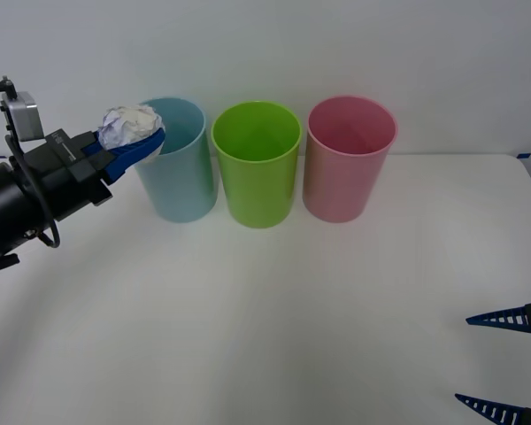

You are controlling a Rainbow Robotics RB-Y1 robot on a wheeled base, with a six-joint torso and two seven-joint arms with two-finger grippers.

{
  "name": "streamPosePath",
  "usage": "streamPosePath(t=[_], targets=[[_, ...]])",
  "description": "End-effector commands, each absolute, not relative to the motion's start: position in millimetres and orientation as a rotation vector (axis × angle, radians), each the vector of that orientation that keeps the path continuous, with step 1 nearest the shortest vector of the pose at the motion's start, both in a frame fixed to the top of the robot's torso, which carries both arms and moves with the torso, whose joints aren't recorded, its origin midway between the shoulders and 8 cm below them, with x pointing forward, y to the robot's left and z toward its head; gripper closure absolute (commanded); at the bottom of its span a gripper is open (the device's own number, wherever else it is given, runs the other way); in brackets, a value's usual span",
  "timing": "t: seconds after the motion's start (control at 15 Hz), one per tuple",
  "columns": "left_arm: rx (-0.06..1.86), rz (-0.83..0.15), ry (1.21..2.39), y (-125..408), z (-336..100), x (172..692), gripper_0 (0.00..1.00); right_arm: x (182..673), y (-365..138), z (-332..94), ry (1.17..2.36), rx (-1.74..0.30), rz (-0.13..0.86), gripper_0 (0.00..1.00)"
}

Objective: Put cans in the blue bin and PET bottles in the pink bin and trash in the green bin.

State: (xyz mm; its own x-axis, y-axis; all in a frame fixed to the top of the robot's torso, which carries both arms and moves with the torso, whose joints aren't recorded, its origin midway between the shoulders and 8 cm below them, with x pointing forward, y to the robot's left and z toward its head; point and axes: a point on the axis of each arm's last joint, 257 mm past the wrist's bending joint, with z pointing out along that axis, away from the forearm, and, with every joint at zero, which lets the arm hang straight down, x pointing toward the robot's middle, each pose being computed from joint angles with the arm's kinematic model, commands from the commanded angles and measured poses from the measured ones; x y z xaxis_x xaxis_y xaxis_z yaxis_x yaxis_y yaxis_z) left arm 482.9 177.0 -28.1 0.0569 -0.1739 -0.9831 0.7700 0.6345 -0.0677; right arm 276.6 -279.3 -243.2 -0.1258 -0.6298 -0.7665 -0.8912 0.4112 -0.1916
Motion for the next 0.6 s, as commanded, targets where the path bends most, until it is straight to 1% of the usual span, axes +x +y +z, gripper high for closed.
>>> streamPosePath(t=[0.07,0.27,0.53,0.6], targets=[[0.567,-0.786,1.347,152.6,-17.2,496.8,1.0,276.6,-279.3,-243.2,1.846,-1.306,0.401,0.0],[0.548,-0.802,1.372,133.9,-9.1,509.5,1.0,276.6,-279.3,-243.2,1.846,-1.306,0.401,0.0],[0.537,-0.837,1.375,107.6,11.5,519.3,1.0,276.6,-279.3,-243.2,1.846,-1.306,0.401,0.0],[0.533,-0.83,1.387,102.8,11.6,521.0,1.0,276.6,-279.3,-243.2,1.846,-1.306,0.401,0.0]])
